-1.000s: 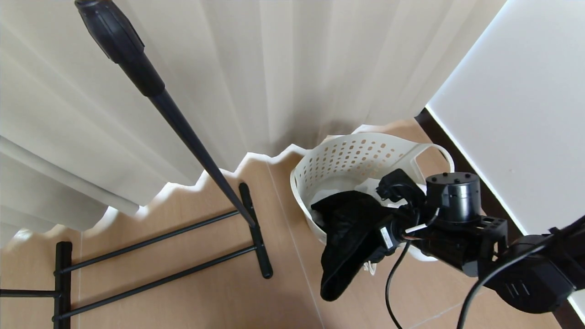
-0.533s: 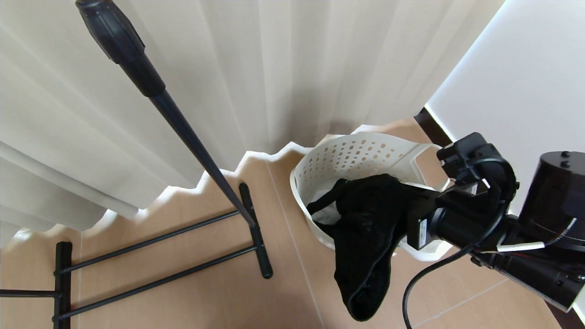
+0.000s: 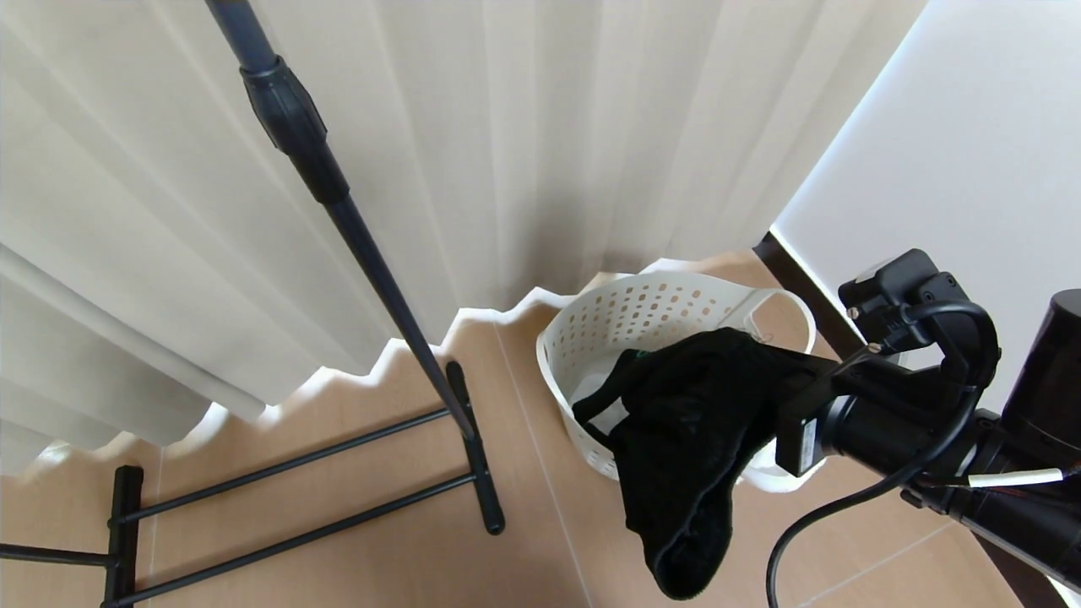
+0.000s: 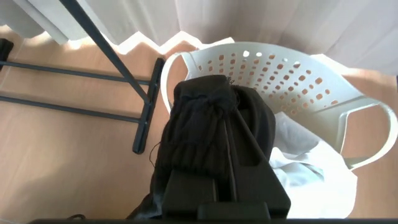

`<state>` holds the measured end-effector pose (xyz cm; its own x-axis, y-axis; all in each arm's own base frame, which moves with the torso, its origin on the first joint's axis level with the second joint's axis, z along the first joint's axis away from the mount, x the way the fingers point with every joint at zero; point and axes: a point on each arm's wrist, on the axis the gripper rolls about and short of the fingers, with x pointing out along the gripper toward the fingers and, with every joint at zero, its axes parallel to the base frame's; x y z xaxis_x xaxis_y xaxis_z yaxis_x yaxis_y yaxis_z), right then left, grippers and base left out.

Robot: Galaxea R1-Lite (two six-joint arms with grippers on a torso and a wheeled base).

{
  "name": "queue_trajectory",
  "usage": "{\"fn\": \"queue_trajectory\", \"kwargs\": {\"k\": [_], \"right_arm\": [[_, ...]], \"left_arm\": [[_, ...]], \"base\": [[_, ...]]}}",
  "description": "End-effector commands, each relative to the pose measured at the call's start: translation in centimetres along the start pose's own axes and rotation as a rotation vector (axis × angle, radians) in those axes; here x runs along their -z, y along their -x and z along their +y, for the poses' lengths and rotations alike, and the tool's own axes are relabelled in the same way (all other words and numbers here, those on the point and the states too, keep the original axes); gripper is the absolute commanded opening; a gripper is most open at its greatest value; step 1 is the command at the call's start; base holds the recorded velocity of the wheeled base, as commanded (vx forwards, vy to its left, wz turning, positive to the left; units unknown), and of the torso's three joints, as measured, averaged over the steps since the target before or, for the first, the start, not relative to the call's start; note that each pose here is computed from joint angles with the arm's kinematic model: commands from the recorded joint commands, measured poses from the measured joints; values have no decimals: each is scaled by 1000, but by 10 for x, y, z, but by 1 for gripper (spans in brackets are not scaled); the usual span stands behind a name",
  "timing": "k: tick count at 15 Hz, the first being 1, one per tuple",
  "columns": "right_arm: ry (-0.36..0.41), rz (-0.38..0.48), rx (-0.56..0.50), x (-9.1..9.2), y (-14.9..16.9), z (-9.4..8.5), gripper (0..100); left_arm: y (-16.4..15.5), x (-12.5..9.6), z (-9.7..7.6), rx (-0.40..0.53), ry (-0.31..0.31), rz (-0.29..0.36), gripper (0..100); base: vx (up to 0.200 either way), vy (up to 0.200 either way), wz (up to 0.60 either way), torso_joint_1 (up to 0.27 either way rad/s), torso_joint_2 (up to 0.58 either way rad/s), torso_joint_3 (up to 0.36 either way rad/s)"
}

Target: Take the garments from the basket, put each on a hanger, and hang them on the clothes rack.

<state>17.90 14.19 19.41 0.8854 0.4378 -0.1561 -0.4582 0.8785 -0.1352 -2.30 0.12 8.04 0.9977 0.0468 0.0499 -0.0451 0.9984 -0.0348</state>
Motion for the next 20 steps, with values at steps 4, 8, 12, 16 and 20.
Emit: {"fn": "queue_trajectory", "kwargs": {"k": [4, 8, 12, 16, 20], "right_arm": [[2, -5, 19, -1, 0, -5, 0], [8, 14, 26, 3, -2, -6, 0], [38, 17, 30, 5, 1, -6, 0], [44, 23, 30, 6, 1, -6, 0], [42, 20, 30, 5, 0, -6, 0]], "left_arm": [[0, 0, 0, 1, 0, 1, 100], [0, 0, 0, -2, 1, 1, 100], [0, 0, 0, -1, 0, 1, 100], [0, 0, 0, -1, 0, 1, 100], [0, 0, 0, -1, 0, 1, 100]], "base": [[0, 0, 0, 0, 1, 204], [0, 0, 0, 2, -23, 173], [0, 0, 0, 21, -342, -108], [0, 0, 0, 83, -443, -172], [0, 0, 0, 117, -476, -149]]}}
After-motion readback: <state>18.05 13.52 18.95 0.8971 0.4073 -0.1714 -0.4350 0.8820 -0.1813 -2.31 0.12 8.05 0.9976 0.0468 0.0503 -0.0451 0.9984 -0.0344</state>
